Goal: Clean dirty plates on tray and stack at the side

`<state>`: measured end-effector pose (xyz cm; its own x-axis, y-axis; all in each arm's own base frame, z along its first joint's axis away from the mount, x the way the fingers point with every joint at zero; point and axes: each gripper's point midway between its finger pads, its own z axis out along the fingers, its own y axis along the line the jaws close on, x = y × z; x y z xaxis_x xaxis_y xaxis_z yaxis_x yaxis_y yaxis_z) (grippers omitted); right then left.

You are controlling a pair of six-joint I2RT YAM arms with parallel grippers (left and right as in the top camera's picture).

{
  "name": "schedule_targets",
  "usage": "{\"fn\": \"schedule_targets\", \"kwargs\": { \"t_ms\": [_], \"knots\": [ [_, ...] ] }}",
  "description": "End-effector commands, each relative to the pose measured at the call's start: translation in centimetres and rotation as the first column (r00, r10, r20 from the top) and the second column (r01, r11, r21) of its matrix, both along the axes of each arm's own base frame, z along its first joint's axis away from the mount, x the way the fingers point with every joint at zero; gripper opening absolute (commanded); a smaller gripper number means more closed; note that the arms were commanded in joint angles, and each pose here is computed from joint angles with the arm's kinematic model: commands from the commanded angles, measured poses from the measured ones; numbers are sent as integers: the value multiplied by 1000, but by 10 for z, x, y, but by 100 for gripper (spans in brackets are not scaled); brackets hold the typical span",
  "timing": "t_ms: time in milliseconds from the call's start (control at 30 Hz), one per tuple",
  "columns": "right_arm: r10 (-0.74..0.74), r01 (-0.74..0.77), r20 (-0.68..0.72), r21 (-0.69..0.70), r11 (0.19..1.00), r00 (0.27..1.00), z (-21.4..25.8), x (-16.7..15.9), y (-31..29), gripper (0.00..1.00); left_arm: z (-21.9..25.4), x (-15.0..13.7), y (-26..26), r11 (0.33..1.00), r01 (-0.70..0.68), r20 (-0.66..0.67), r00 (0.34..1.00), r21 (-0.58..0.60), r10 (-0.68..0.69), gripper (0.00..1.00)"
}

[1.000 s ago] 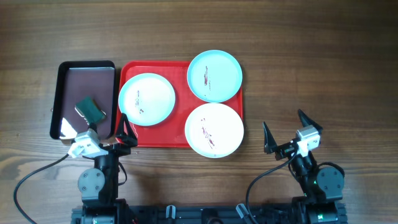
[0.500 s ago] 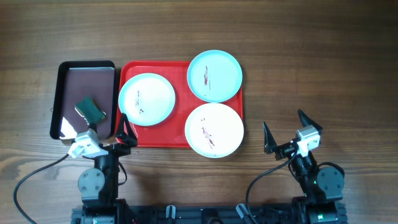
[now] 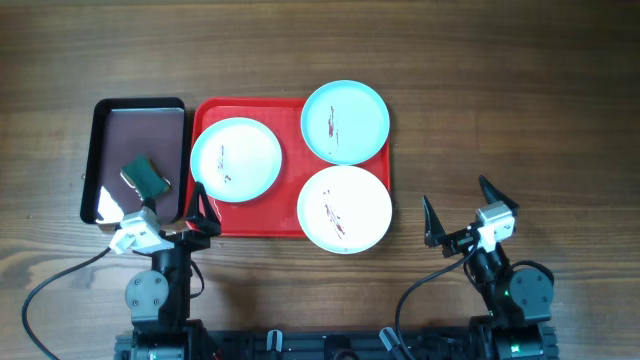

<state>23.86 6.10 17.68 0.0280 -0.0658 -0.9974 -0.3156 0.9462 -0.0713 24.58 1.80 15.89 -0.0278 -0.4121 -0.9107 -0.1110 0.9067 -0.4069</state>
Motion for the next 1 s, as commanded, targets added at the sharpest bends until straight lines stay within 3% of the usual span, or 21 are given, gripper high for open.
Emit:
{"fn": "schedule_targets", "kwargs": {
  "t_ms": [0, 767, 967],
  "knots": [
    [19, -19, 11, -5, 1000, 1000, 2, -2, 3, 100, -1, 0, 1, 1000, -8, 1, 1000, 13, 8, 100],
    [19, -19, 31, -2, 1000, 999, 7, -2, 4, 100, 0, 0, 1, 1000, -8, 4, 1000, 13, 8, 100],
    [23, -25, 22, 107, 994, 1000, 14, -2, 4, 100, 3, 0, 1, 1000, -5, 17, 1000, 14, 4, 100]
  ]
}}
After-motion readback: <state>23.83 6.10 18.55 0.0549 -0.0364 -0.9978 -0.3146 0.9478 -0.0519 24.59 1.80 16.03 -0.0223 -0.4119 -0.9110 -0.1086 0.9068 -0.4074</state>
